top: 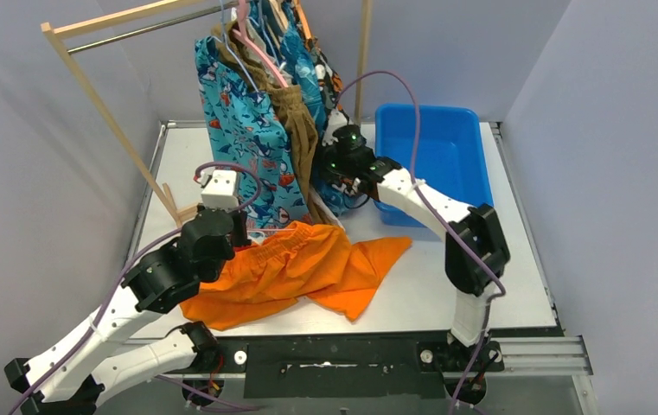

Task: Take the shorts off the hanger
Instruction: Adjust the hanger at the clothes rod, then remove the shorts from the hanger.

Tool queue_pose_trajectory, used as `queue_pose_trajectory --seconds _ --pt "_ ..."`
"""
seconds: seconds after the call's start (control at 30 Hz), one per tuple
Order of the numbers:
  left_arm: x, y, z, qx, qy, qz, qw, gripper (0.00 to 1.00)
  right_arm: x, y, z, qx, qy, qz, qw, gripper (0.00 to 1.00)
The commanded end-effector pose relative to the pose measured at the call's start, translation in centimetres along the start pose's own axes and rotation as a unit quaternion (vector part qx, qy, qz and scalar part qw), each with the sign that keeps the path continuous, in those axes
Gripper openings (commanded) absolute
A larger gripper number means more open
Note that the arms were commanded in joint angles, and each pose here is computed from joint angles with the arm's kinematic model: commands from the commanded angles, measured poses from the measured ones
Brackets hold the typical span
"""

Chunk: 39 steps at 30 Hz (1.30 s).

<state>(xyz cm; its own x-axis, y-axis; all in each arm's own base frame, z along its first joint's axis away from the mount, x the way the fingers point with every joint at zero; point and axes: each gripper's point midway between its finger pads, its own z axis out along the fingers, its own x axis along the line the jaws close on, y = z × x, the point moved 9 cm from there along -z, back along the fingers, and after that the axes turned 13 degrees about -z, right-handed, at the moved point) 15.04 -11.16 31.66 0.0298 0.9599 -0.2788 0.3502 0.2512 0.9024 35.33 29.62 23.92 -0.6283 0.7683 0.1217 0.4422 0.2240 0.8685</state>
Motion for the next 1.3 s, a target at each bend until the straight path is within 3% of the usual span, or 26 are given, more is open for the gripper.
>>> queue_pose_trajectory --seconds 0.0,0.1,0.23,0.43,0.67,0.8,0.97,1.13,1.27 --pt "0.4 0.7 -1.0 -0.008 -0.012 -0.027 1.000 0.00 0.9 6.7 1.3 -0.156 0.091 -0.010 0.984 0.84" --pt "0.5 0.2 -1.1 -0.002 -0.019 -0.034 0.999 0.00 0.0 8.2 1.8 -0.192 0.119 0.043 0.973 0.82" --pt "0.6 -0.2 -1.0 0.005 -0.022 -0.038 0.999 0.00 -0.6 6.9 0.9 -0.155 0.107 0.042 0.981 0.89" --pt "-0.4 -0.6 -0.1 0.004 -0.039 -0.048 0.998 0.00 -2.0 3.0 -4.7 -0.121 0.008 0.025 0.992 1.00" --pt "-2.2 -1.4 1.9 0.013 -0.064 -0.040 0.997 0.00 -3.2 -1.0 -12.1 -0.043 -0.113 0.042 0.992 0.98" --pt "-3.7 -1.9 2.8 0.027 -0.101 -0.037 0.994 0.00 -3.1 -4.8 -14.6 -0.013 -0.153 0.098 0.983 0.98" --pt "-4.5 -2.0 3.4 0.042 -0.106 -0.039 0.993 0.00 -0.5 -6.5 -17.9 -0.060 -0.024 0.049 0.997 1.00" --pt "-4.9 -2.5 3.9 0.049 -0.102 -0.047 0.992 0.00 2.1 -5.2 -22.1 -0.151 0.092 0.010 0.984 0.97" --pt "-5.9 -1.9 4.1 0.056 -0.117 -0.051 0.990 0.00 3.4 -5.6 -21.4 -0.135 0.115 -0.005 0.984 0.88"
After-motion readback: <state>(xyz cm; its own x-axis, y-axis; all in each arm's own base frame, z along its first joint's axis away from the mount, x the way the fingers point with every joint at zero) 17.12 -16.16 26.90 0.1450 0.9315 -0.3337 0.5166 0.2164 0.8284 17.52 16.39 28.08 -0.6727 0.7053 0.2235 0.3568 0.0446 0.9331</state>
